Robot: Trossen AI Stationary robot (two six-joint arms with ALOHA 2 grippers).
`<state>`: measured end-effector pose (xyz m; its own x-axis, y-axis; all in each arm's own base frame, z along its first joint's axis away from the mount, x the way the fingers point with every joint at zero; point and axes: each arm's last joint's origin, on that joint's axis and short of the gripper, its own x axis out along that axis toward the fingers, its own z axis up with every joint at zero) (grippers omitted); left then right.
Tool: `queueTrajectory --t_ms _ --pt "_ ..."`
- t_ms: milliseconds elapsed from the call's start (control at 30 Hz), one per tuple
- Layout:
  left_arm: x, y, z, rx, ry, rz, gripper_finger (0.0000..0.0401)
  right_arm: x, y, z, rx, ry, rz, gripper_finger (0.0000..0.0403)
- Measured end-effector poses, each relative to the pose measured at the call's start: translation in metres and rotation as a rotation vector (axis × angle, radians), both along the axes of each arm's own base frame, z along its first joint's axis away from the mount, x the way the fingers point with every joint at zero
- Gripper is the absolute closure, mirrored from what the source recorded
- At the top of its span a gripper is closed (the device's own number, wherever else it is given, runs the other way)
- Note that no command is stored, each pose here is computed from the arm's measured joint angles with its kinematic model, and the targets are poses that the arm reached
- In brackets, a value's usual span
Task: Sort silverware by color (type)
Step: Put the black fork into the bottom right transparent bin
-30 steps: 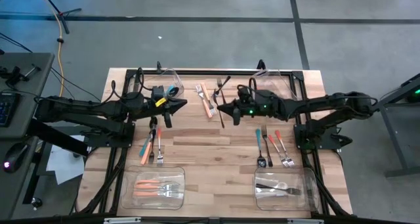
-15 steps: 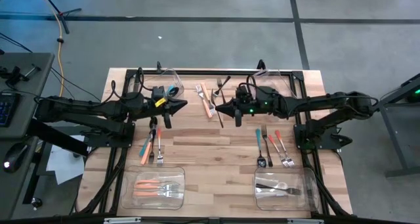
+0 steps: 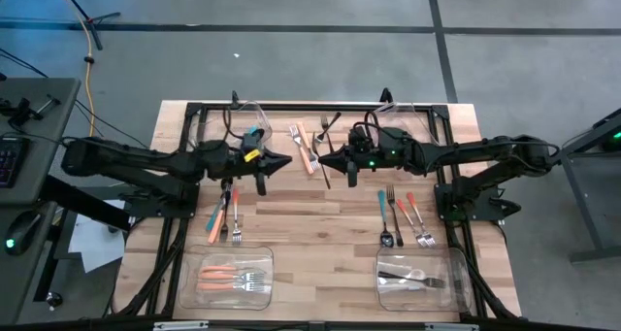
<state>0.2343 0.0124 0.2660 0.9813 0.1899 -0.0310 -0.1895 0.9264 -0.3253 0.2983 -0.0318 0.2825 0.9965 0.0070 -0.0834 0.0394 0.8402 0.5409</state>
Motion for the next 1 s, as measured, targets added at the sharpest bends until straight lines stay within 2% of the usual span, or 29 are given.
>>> queueTrajectory --t_ms 300,433,567,733,1000 --pt "0.026 0.000 -0.012 -0.024 -0.109 -0.026 0.0400 0.000 0.000 0.001 0.002 -0.013 0.001 0.0403" --pt "0.028 0.000 -0.009 -0.022 -0.160 -0.028 0.0400 0.000 0.000 0.004 -0.015 -0.040 0.006 0.0403" --pt "0.028 -0.001 -0.005 -0.018 -0.184 -0.080 0.0400 0.000 0.001 0.007 -0.064 -0.068 0.018 0.0403" --pt "0.029 -0.002 -0.004 -0.015 -0.187 -0.119 0.0400 0.000 0.003 0.007 -0.125 -0.083 0.100 0.0403" --pt "0.029 -0.002 -0.004 -0.012 -0.185 -0.120 0.0401 0.000 0.004 0.007 -0.140 -0.085 0.122 0.0403"
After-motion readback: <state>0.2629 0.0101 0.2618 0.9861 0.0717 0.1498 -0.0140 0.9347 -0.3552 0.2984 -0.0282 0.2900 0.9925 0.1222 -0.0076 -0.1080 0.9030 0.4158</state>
